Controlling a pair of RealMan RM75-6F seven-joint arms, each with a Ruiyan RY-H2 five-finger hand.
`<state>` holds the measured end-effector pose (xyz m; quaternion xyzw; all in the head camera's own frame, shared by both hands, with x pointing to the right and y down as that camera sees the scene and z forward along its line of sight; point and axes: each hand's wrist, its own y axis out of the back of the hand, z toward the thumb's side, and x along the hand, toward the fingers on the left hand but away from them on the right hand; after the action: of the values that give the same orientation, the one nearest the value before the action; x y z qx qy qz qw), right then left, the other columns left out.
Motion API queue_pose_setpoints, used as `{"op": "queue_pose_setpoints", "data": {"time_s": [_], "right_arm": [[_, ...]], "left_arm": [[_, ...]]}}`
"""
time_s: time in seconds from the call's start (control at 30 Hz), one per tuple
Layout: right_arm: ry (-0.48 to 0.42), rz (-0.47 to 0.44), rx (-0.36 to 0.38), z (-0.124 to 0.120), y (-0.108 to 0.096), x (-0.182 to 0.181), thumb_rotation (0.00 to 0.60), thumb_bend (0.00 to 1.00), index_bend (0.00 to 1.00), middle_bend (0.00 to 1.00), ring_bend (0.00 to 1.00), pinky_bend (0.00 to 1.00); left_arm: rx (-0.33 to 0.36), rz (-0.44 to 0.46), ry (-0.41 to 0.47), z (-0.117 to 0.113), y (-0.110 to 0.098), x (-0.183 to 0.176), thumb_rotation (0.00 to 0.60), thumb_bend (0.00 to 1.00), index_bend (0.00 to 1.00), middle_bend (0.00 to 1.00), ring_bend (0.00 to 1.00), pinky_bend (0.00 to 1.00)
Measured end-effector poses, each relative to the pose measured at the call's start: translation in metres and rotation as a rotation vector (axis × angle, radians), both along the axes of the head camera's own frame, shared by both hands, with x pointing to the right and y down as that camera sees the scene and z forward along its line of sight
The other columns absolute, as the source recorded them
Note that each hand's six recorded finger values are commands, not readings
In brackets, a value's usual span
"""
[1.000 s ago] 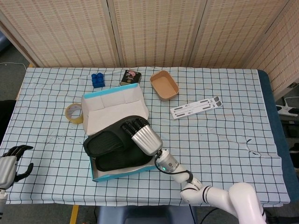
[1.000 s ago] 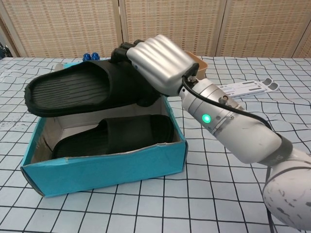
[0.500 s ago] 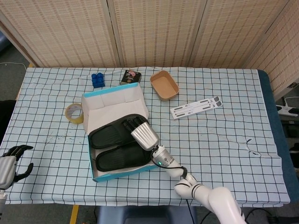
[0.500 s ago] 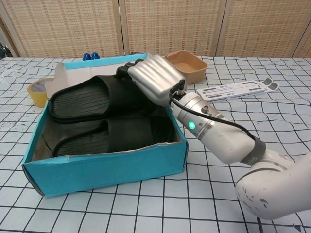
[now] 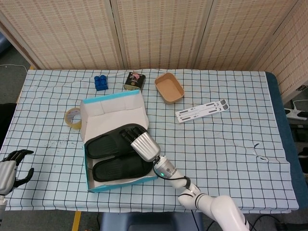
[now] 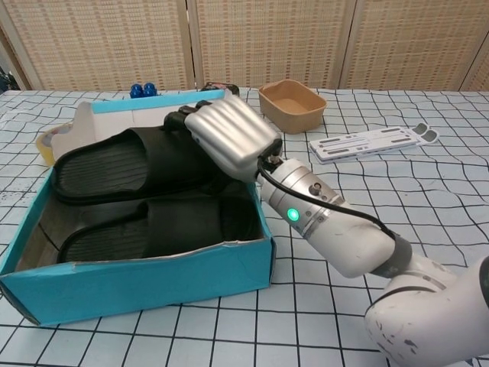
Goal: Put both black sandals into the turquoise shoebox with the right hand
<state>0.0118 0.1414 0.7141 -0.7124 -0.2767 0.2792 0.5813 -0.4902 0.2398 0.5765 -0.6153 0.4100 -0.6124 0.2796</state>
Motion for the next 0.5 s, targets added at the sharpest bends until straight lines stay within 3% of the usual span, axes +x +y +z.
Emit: {"op": "queue_pose_setpoints", "data": {"time_s": [0.33, 0.5], "right_arm": [[0.011, -0.039, -0.052, 0.0, 0.018, 0.002, 0.6, 0.11, 0.52, 0.49, 0.28, 0.35], [0.085, -0.055, -0.053, 0.005, 0.021, 0.009, 0.6, 0.12, 0.48, 0.43, 0.22, 0.31]], "left_arm": [[-0.007, 0.008, -0.003, 0.001, 0.001, 0.001, 0.6, 0.4, 0.26, 0.23, 0.19, 0.36], [-0.008, 0.004, -0.002, 0.002, 0.0, 0.001, 0.6, 0.4, 0.26, 0.23, 0.19, 0.36]]}}
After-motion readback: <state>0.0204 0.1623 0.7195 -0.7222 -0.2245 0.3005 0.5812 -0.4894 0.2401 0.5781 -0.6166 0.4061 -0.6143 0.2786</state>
